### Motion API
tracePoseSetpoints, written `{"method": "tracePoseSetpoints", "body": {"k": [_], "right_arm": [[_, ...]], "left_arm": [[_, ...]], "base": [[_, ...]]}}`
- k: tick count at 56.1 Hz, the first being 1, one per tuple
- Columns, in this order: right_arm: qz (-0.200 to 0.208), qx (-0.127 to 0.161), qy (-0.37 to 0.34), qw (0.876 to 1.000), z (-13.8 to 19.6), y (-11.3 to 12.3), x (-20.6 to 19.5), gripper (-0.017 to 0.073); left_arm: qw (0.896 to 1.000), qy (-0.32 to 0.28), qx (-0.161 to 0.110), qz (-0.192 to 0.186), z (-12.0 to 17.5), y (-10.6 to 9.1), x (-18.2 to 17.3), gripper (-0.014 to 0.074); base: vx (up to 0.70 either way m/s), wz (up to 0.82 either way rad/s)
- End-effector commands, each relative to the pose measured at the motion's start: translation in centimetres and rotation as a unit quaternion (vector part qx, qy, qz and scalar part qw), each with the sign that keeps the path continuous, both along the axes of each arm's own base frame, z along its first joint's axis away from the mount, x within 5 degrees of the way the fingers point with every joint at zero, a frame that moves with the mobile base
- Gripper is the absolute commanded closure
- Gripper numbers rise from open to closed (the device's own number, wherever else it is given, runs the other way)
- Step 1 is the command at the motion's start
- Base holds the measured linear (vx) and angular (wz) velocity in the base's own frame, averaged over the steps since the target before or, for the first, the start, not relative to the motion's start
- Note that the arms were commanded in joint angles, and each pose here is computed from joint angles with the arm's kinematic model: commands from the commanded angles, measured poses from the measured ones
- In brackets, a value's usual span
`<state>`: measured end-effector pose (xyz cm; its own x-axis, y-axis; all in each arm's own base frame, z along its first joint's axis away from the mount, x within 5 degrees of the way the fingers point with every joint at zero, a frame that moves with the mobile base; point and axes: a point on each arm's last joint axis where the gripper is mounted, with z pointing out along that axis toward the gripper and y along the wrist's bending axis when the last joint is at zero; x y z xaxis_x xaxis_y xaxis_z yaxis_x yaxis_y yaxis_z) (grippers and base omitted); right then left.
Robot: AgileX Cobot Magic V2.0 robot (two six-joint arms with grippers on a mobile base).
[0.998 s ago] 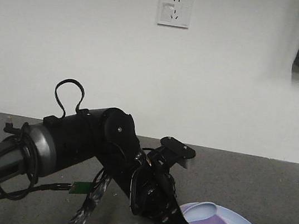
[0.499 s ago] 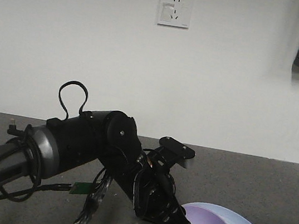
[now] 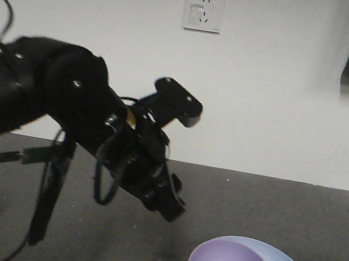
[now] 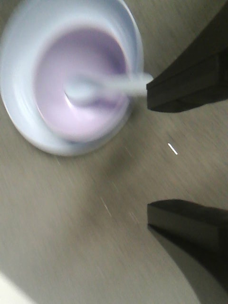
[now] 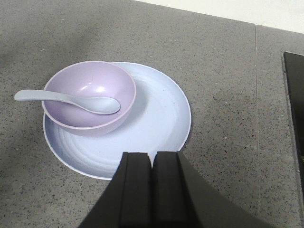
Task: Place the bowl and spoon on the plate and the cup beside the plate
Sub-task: 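Move the left gripper to the brown paper cup and grasp it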
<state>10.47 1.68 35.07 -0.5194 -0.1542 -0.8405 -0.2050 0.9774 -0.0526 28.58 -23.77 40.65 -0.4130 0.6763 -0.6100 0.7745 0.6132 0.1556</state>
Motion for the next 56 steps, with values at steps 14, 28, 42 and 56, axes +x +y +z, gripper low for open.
{"method": "tracePoseSetpoints", "body": {"k": [14,28,42,56], "right_arm": [[-0.004,0.004,-0.051,0.999,1.5,-0.1,0.3,0.0568],[-0.004,0.006,-0.050,0.999,1.5,0.0,0.3,0.0568],[-0.004,0.007,-0.050,0.999,1.5,0.0,0.2,0.0568],[-0.003,0.009,-0.046,0.999,1.4,0.0,0.2,0.0568]], "left_arm": [[0.972,-0.096,0.079,0.199,5.3,10.2,-2.1,0.0063],[0.942,-0.025,0.137,0.306,0.1,17.8,-1.0,0.0063],[0.931,0.011,0.155,0.331,-5.0,20.6,0.0,0.0063],[0.939,0.019,0.133,0.317,-7.4,20.2,0.5,0.0097]], "base": [[0.00,0.00],[0.00,0.00],[0.00,0.00],[0.00,0.00]]}}
